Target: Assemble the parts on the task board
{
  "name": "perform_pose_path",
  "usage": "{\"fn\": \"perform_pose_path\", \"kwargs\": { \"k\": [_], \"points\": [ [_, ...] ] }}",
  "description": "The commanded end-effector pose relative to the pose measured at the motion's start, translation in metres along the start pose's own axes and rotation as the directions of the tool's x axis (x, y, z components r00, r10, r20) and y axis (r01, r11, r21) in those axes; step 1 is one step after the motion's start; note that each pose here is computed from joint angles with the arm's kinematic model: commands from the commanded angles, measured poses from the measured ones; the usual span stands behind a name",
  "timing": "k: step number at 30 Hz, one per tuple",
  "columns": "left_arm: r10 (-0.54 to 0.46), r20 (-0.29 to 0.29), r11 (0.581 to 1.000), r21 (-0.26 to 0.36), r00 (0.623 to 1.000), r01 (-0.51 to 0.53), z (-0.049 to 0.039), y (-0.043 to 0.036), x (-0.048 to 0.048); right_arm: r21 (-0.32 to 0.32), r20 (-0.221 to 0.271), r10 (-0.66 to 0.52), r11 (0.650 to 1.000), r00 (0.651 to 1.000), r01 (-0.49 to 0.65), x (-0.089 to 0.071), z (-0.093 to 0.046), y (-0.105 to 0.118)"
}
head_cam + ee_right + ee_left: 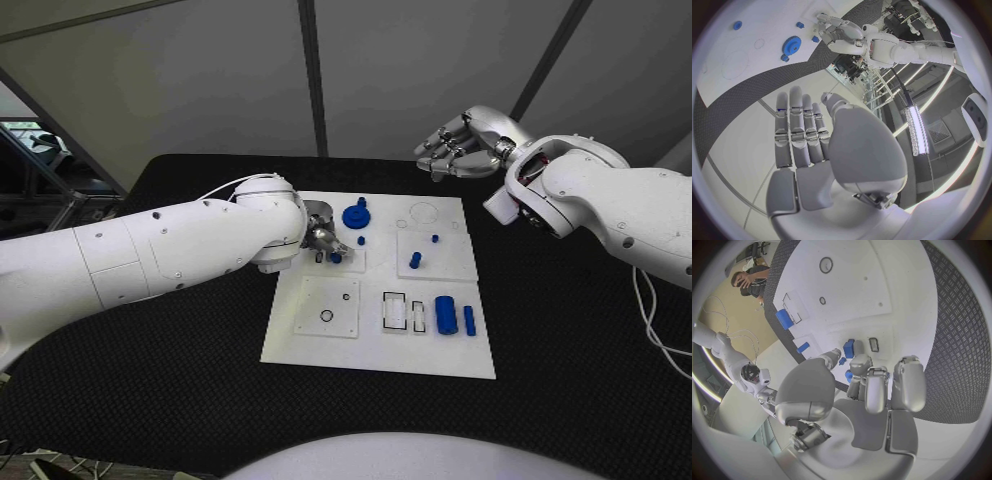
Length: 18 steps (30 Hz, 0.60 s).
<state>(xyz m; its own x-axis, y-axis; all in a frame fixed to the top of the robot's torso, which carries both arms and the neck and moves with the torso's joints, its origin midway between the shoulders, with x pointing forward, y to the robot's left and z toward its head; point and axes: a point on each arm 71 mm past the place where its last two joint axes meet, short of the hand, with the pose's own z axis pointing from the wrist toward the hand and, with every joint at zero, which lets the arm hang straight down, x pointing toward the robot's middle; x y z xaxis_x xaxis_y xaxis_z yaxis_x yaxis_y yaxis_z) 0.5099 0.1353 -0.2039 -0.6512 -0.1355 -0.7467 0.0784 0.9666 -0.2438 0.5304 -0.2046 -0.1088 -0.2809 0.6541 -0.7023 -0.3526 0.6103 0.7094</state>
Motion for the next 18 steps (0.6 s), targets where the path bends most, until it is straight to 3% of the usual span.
{"fn": "perform_pose_path", "kwargs": {
  "k": [1, 18],
  "points": [
    [-0.005, 0.008, 1.0, 0.001, 1.0, 0.005, -0.0001, -0.0007, -0.0013, -0.008, -0.006, -0.002, 1.0, 1.0, 0.002, 0.0002, 0.0006, 0.0015],
    [0.005, -0.007, 1.0, -0.005, 1.0, -0.005, -0.0014, -0.0002, 0.0003, -0.007, -0.008, -0.003, 1.0, 1.0, 0.003, 0.0002, 0.0006, 0.0008]
  ]
}}
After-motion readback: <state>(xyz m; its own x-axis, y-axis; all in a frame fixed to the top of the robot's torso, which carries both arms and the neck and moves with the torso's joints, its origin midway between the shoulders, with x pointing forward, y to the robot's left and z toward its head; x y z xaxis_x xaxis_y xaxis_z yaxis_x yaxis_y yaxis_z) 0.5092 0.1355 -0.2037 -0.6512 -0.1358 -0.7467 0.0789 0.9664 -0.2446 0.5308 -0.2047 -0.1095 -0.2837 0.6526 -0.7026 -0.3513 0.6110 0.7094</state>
